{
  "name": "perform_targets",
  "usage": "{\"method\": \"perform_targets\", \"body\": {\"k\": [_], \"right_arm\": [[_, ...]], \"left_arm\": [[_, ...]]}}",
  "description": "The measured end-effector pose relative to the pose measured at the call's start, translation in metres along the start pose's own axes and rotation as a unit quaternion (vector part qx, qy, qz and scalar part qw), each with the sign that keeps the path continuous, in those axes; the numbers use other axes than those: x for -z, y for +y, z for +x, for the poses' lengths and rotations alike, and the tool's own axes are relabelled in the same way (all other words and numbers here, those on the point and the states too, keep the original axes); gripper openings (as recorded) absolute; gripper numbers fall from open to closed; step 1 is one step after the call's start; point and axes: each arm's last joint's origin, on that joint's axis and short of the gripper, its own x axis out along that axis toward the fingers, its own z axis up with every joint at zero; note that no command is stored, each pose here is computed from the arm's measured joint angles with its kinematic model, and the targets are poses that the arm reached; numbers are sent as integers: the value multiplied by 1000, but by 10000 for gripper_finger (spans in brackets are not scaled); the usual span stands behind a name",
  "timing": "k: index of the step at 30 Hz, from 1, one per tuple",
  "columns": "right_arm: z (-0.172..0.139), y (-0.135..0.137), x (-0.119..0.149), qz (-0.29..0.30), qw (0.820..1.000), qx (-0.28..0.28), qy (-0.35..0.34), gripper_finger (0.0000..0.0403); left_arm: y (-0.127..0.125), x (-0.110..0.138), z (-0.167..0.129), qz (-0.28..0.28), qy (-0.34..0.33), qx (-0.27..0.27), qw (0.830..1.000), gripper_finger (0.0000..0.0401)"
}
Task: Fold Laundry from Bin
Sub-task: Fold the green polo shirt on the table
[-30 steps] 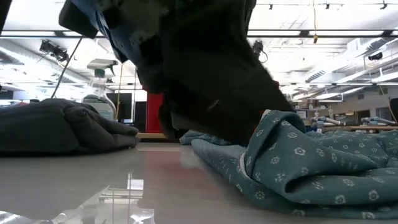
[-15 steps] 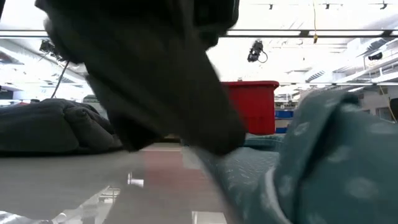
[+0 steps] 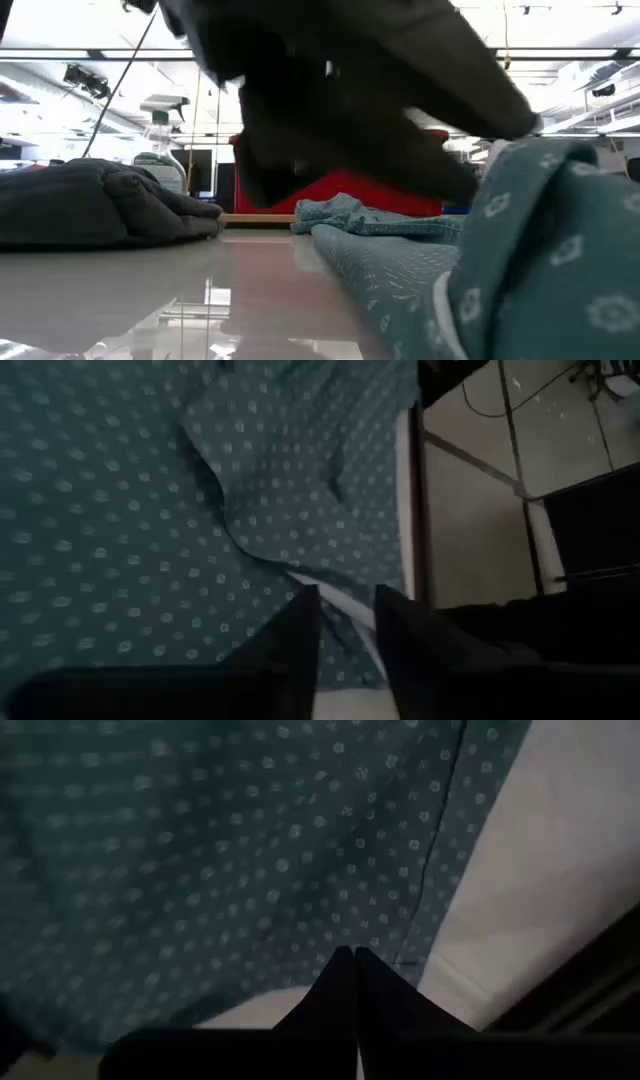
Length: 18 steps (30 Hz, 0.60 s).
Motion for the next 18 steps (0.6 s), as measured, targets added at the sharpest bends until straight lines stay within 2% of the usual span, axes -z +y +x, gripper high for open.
{"method": "perform_targets", "body": {"k": [4, 7, 10, 13, 16, 18], "right_arm": [[15, 4, 5, 3, 1000, 6, 20, 0], [23, 10, 12, -8, 999, -6, 52, 0], [23, 19, 20, -24, 994, -39, 96, 0], [7, 26, 27, -26, 991, -78, 101, 0], [-21, 32, 28, -24, 988, -146, 45, 3], [-35, 37, 23, -18, 981, -194, -21, 14]], "left_arm": [[2, 5, 10, 1, 11, 15, 1000, 161], [4, 13, 18, 3, 18, 15, 1000, 161], [0, 18, 20, 22, 25, 33, 999, 130], [-5, 23, 19, 40, 38, 44, 997, 80], [-11, 21, 14, 48, 32, 56, 997, 23], [-14, 20, 13, 50, 26, 63, 996, 8]]}}
